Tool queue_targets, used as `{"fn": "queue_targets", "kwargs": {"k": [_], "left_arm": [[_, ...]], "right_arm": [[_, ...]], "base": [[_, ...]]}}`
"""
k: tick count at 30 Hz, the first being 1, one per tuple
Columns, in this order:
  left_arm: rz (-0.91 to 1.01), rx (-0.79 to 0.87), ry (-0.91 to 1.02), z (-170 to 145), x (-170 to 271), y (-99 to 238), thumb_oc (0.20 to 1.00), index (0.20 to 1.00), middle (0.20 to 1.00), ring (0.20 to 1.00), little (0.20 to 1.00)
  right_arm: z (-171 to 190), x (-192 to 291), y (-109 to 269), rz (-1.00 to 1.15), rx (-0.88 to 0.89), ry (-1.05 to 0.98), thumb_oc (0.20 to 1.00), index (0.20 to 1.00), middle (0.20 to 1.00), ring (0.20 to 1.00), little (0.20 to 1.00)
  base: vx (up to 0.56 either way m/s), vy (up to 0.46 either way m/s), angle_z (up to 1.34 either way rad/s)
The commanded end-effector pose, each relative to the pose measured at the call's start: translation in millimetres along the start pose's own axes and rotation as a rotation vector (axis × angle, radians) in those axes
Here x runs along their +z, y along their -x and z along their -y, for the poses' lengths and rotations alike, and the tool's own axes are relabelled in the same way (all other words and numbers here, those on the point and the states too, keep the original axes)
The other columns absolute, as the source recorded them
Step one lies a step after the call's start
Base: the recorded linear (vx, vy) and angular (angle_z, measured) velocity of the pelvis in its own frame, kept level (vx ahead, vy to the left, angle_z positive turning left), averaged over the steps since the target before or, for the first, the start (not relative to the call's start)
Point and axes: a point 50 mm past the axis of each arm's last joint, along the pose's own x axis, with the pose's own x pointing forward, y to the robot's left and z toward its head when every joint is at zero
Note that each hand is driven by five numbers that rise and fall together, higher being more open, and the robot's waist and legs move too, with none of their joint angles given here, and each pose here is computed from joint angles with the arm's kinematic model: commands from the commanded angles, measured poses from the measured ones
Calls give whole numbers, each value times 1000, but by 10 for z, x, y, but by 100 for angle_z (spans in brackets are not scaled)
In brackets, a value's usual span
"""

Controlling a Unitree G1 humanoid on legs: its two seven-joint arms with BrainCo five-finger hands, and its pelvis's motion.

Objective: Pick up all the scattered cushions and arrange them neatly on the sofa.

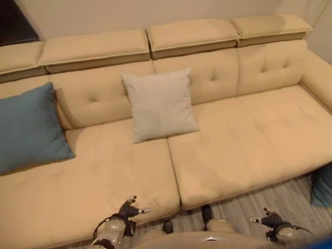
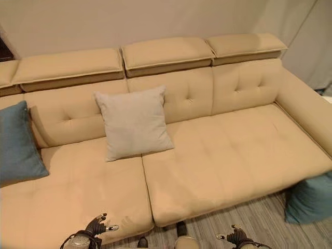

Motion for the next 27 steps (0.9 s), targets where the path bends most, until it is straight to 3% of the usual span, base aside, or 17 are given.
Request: {"fn": "queue_targets", "kwargs": {"k": [1,8,12,22,27], "left_arm": [[19,50,-43,-144,67,-15,1000,1000,1000,1000,1000],[-127,51,-27,-147,-338,88,1000,1000,1000,1000,1000],[-128,37,-33,-89,-343,87,1000,1000,1000,1000,1000],[3,-39,-48,237,88,-35,1000,1000,1000,1000,1000],[-18,-58,-38,334,55,-30,1000,1000,1000,1000,1000]], "right_arm": [[171,113,-27,26,-56,66,1000,1000,1000,1000,1000],[99,5,-5,2,-44,41,1000,1000,1000,1000,1000],[64,109,-17,38,-40,34,1000,1000,1000,1000,1000],[-35,-13,1,-18,-31,-41,1000,1000,1000,1000,1000],[-90,-62,5,-63,-33,-153,1000,1000,1000,1000,1000]], "base": [[-203,91,-101],[-220,16,-94],[-96,-110,-96],[-85,-65,-40],[16,163,-147]]}}
